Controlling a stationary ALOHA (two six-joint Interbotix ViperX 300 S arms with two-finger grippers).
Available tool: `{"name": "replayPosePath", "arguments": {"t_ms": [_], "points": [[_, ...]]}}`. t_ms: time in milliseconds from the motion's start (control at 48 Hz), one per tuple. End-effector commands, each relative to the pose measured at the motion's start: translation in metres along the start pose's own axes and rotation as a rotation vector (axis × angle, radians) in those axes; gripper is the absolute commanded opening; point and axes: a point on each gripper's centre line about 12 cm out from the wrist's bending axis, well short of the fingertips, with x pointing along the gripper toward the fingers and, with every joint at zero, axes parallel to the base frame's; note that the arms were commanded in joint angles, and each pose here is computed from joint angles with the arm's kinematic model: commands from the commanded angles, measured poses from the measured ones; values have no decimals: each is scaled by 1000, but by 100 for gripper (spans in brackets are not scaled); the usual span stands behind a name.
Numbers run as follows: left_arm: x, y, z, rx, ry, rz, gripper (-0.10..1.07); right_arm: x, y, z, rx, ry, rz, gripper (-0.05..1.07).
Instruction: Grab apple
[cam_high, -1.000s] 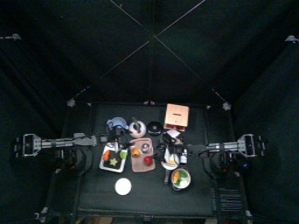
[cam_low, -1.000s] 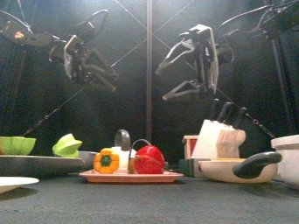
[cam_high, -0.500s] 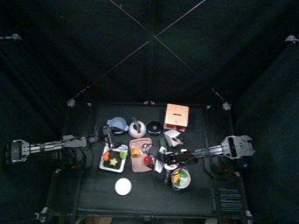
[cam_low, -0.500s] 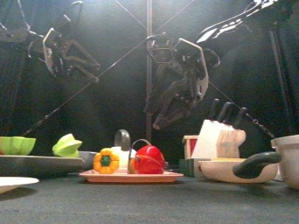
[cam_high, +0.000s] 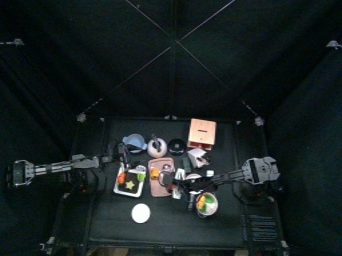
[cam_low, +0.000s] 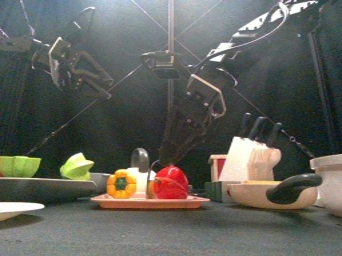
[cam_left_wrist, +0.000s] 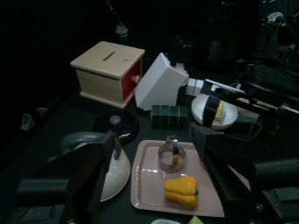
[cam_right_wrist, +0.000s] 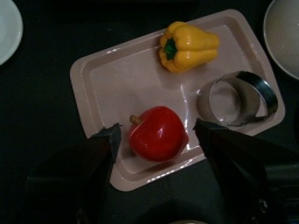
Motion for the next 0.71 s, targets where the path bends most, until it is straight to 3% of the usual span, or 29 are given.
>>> {"name": "replayPosePath", "arguments": {"t_ms": [0, 688], "points": [[1, 1, 6, 2, -21, 4, 100, -6, 2, 14, -1, -42, 7, 98], [1, 3, 3, 0, -13, 12, 100, 22, 3, -6, -25, 21, 7, 98]]}}
